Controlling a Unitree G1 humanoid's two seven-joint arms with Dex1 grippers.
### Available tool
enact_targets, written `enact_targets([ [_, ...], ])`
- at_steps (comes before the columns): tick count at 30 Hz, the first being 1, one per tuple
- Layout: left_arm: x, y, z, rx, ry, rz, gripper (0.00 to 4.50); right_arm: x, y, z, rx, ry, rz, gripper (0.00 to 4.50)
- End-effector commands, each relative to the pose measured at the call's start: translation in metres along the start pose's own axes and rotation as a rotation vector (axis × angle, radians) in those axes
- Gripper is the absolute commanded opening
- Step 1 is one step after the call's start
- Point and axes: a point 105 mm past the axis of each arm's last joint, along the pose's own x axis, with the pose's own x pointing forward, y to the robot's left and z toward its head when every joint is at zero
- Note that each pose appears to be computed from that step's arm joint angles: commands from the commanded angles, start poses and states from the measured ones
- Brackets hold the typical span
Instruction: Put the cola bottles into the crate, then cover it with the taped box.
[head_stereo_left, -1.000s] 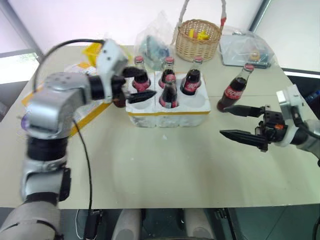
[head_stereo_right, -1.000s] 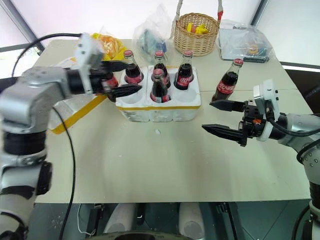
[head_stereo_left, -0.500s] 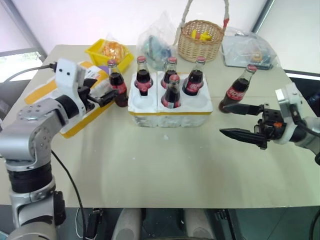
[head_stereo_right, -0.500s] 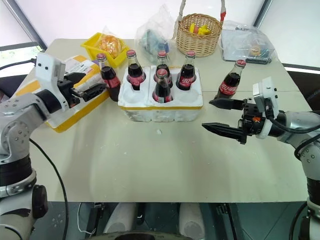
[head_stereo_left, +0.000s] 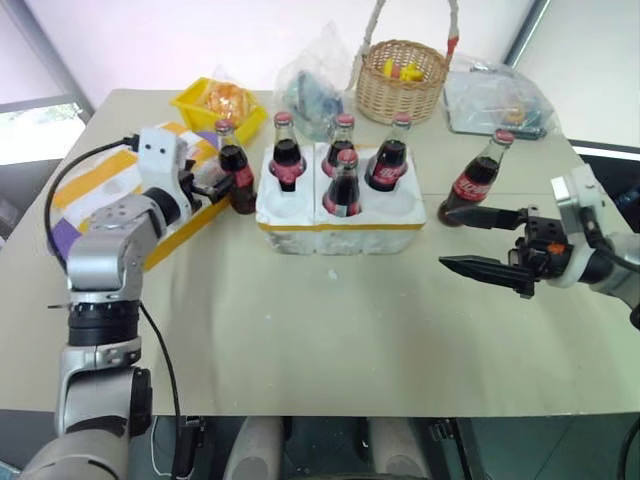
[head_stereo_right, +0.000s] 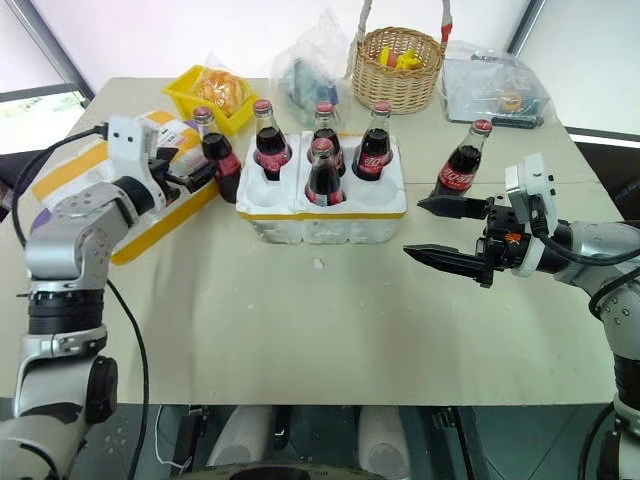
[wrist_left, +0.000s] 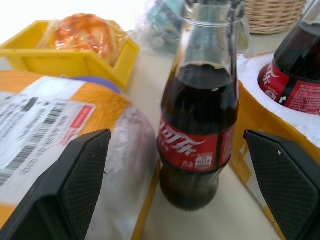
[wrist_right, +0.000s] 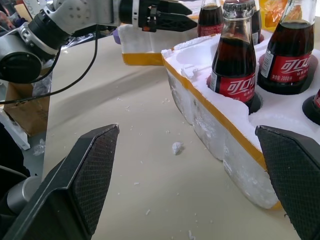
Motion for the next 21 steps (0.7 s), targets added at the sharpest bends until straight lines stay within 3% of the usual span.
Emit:
enact_targets([
  [1, 0.008, 0.000, 0.009, 0.070, -0.036, -0.025, 4.46, -0.004, 0.005, 0.017, -0.063, -0.025, -0.003, 4.50],
  [21, 0.041, -0.002, -0.020, 0.051, 0.024, -0.067, 4.46, -0.004, 0.007, 0.025, -0.091, -0.047, -0.011, 4.50],
])
